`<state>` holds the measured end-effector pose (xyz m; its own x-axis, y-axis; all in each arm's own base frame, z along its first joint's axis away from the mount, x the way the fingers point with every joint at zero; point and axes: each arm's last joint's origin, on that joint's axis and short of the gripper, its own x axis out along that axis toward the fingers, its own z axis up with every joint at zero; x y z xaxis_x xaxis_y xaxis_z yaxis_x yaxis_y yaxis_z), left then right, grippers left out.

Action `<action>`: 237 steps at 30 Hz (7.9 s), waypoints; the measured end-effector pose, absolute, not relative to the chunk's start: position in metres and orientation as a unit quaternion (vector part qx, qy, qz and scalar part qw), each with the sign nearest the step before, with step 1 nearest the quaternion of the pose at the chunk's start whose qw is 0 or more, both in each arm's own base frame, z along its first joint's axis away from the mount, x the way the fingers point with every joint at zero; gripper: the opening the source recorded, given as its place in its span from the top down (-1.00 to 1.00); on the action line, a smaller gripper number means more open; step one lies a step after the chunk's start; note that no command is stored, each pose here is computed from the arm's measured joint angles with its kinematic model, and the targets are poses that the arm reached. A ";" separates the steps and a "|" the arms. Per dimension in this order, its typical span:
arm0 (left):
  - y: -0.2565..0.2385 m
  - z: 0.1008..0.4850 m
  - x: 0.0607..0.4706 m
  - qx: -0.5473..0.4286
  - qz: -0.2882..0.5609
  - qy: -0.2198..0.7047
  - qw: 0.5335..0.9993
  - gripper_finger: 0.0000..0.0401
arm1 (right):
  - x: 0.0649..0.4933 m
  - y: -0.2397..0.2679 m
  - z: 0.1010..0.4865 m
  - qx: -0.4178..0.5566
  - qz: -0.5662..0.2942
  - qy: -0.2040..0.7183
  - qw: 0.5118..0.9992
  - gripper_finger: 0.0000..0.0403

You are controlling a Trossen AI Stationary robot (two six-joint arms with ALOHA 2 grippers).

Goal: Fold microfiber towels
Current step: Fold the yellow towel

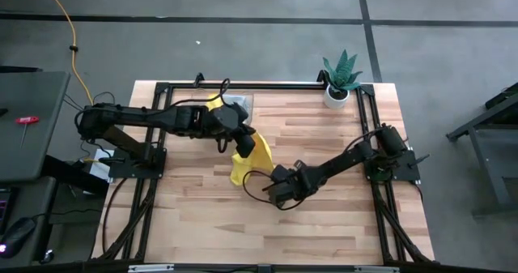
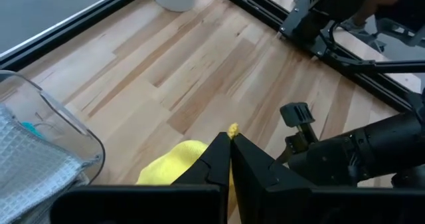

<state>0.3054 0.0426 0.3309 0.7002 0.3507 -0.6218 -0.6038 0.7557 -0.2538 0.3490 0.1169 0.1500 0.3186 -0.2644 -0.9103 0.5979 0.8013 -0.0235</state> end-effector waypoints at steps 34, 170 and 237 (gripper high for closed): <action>0.030 0.397 0.233 -0.252 0.205 0.182 0.928 1.00 | 0.274 0.060 0.332 0.147 -0.116 0.358 0.915 1.00; -0.057 0.167 0.243 -0.266 0.182 0.274 0.906 0.32 | 0.334 -0.013 0.205 0.249 -0.012 0.388 0.887 0.20; 0.023 0.177 0.246 -0.206 0.229 0.269 0.912 1.00 | 0.279 -0.010 0.209 0.266 -0.017 0.414 0.870 1.00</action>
<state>0.2462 0.0233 0.1769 0.7496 0.3074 -0.5862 -0.5295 0.8100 -0.2522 0.2792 -0.0101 0.2092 0.6568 0.1914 -0.7294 0.2496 0.8575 0.4498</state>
